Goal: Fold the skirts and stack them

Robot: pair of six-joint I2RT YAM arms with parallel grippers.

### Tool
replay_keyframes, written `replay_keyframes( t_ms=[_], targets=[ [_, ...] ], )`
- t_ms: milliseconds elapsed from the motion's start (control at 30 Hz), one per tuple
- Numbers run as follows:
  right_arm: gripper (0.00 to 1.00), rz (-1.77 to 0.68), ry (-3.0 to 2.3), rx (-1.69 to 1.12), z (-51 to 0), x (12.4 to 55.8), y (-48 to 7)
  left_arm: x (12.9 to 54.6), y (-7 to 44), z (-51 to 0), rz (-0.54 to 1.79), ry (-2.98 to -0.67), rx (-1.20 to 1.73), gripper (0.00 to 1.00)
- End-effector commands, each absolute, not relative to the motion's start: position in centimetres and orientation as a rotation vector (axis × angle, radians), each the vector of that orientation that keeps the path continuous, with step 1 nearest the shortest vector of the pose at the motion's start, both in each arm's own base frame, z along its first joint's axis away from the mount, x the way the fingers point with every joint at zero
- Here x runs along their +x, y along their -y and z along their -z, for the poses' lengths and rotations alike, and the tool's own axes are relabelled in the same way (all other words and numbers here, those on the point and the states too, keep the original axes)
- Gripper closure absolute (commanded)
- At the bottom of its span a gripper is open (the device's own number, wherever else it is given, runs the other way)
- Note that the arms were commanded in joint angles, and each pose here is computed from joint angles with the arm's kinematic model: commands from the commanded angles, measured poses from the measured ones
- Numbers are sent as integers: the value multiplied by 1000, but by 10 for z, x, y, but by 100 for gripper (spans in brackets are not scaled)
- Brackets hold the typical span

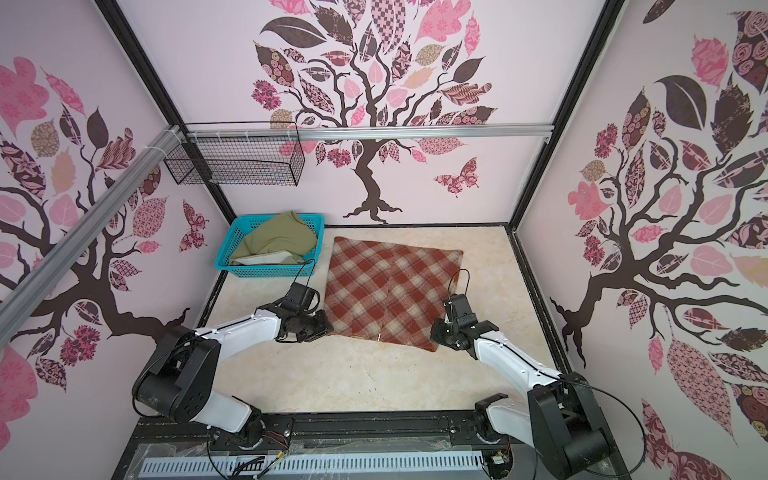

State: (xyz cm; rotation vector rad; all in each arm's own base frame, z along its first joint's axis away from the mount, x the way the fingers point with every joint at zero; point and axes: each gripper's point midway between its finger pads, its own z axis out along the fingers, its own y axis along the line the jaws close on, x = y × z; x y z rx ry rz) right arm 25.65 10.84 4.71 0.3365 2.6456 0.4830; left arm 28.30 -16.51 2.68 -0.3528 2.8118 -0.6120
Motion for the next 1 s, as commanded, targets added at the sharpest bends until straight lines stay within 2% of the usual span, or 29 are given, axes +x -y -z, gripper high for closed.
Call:
replay_keyframes(
  t_ms=[0, 100, 167, 367, 967],
  targets=[
    [69, -445, -2720, 358, -32, 239, -103, 276, 159, -14, 574, -2842, -357, 71],
    [64, -491, -2703, 367, -38, 237, -107, 274, 157, -18, 577, -2827, -365, 70],
    [57, -525, -2684, 378, -44, 235, -109, 275, 156, -25, 582, -2798, -367, 67],
    [49, -563, -2676, 390, -50, 227, -110, 275, 153, -33, 587, -2764, -370, 62],
    [53, -613, -2687, 422, -27, 222, -114, 274, 153, -10, 602, -2780, -448, 67]
  ],
)
